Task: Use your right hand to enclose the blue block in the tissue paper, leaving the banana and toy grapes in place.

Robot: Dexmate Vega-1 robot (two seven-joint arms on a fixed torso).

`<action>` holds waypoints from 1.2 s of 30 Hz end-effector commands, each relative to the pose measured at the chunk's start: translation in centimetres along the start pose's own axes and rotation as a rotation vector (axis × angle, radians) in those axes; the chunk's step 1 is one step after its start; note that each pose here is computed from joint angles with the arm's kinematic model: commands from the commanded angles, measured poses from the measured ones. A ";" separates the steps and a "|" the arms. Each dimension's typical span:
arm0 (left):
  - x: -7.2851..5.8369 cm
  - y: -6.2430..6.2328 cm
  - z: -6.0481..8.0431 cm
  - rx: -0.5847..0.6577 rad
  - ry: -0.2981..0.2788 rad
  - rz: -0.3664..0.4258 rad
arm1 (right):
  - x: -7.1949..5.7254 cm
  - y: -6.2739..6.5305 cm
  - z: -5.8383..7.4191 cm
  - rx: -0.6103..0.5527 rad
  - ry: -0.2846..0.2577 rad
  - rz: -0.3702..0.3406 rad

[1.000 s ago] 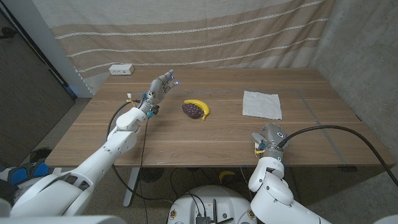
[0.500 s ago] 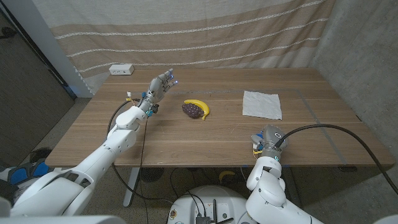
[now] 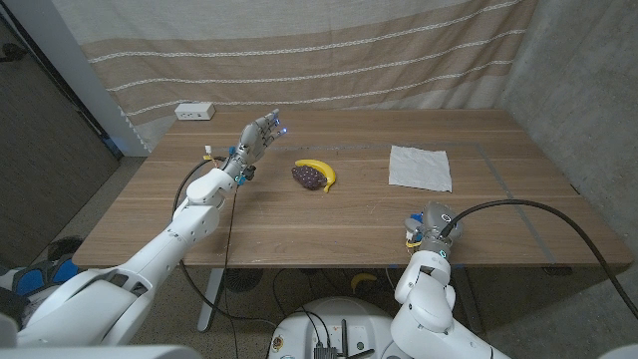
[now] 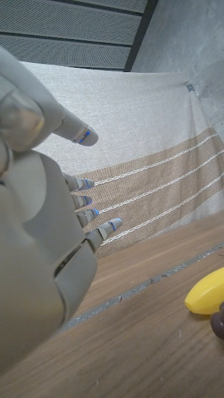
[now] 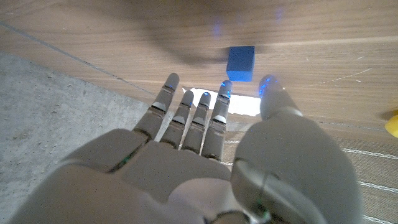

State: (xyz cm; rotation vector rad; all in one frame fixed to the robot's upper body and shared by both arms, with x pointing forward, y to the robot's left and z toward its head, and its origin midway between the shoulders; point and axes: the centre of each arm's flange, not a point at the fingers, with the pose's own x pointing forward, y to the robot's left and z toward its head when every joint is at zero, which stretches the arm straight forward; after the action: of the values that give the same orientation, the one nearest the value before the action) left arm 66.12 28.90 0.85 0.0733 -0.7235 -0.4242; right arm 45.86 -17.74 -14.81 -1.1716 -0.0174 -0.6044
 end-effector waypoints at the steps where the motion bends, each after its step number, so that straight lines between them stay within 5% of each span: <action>1: -0.1 0.0 0.0 -0.001 -0.001 0.004 | 0.4 0.7 -0.3 -0.008 0.003 0.010; 20: -0.4 0.3 0.1 0.001 -0.003 0.009 | 0.2 0.9 0.0 0.019 -0.040 -0.064; 36: -0.8 0.4 0.4 0.002 -0.015 0.015 | 0.9 -0.4 0.6 0.060 -0.101 -0.177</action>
State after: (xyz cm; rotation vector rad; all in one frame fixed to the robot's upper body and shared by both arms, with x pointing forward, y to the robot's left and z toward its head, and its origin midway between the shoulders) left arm 65.81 29.42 0.66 0.0652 -0.7297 -0.4121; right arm 46.46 -17.53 -14.91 -1.1589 -0.1478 -0.6570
